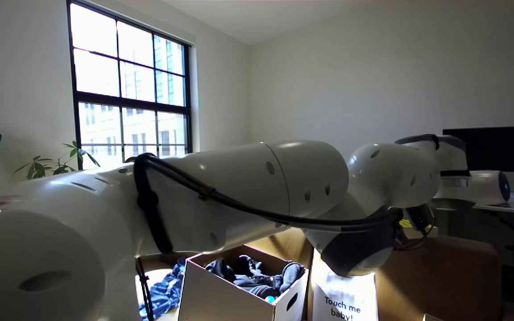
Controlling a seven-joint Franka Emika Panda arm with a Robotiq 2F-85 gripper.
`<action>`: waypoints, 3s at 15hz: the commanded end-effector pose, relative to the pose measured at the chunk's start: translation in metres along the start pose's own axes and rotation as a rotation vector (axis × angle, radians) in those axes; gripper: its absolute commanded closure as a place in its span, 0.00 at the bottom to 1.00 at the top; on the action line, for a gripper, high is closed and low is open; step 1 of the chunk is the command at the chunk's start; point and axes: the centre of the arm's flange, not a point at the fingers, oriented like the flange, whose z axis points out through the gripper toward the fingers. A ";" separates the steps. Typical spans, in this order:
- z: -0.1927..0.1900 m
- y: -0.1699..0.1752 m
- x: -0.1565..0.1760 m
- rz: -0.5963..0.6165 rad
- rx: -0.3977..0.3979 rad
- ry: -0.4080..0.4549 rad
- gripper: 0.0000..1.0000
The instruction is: Take the book out of the box and place it on the backrest of the sofa
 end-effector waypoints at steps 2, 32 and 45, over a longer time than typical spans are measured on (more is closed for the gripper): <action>0.000 0.000 0.000 0.008 0.010 0.005 0.88; -0.014 0.069 0.026 0.555 -0.099 0.130 0.97; -0.006 0.083 0.012 0.618 -0.208 0.065 0.66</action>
